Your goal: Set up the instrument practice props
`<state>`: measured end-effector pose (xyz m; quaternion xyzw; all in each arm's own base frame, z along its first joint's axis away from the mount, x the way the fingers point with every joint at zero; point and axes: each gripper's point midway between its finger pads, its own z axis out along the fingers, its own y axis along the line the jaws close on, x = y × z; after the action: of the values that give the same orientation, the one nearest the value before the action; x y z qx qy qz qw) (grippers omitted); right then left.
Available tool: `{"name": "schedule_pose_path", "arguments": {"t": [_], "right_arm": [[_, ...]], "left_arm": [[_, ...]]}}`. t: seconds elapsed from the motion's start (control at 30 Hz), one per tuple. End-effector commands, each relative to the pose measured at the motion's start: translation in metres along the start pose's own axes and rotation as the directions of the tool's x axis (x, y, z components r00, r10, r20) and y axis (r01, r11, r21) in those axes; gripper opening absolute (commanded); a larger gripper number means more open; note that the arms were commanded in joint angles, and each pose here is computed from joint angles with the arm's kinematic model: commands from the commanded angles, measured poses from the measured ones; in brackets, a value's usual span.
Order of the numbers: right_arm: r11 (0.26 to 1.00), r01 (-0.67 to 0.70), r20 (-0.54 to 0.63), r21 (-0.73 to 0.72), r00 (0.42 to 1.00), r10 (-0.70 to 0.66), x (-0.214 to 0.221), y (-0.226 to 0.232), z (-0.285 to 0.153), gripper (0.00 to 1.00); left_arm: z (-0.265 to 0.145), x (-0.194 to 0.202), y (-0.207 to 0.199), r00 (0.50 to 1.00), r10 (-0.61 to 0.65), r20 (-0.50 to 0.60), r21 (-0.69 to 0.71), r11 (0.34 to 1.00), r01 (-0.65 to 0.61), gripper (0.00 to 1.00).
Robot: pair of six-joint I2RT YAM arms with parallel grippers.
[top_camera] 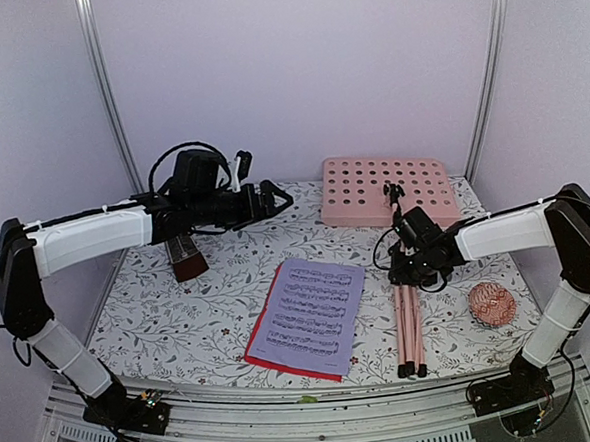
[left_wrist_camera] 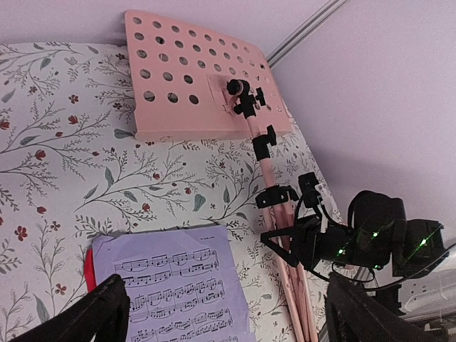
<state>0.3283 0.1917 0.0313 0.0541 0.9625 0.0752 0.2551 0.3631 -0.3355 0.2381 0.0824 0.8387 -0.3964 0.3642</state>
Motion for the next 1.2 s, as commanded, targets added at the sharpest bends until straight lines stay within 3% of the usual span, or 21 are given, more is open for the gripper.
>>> {"name": "schedule_pose_path", "arguments": {"t": [0.0, 0.2, 0.63, 0.93, 1.17], "right_arm": [[0.996, 0.057, 0.014, -0.073, 0.998, -0.056, -0.01, 0.023, -0.004, 0.25], [0.979, 0.079, 0.086, -0.188, 0.994, -0.064, -0.035, 0.049, -0.031, 0.0], [0.868, 0.178, 0.339, -0.464, 0.941, -0.012, -0.089, 0.101, -0.115, 0.0], [0.769, 0.255, 0.438, -0.586, 0.898, 0.036, -0.102, 0.131, -0.144, 0.0], [0.74, 0.272, 0.435, -0.615, 0.9, 0.031, -0.101, 0.144, -0.142, 0.0]], "left_arm": [[0.008, -0.01, -0.003, 0.999, -0.046, -0.001, 0.058, 0.997, 0.046, 0.96], [0.02, -0.007, 0.002, 0.996, -0.08, -0.028, 0.088, 0.993, 0.082, 0.96], [0.079, 0.01, -0.002, 0.977, -0.178, -0.12, 0.206, 0.958, 0.2, 0.91], [0.141, 0.037, -0.009, 0.956, -0.233, -0.18, 0.234, 0.933, 0.272, 0.75], [0.178, 0.057, -0.008, 0.94, -0.267, -0.211, 0.241, 0.918, 0.315, 0.65]]}}
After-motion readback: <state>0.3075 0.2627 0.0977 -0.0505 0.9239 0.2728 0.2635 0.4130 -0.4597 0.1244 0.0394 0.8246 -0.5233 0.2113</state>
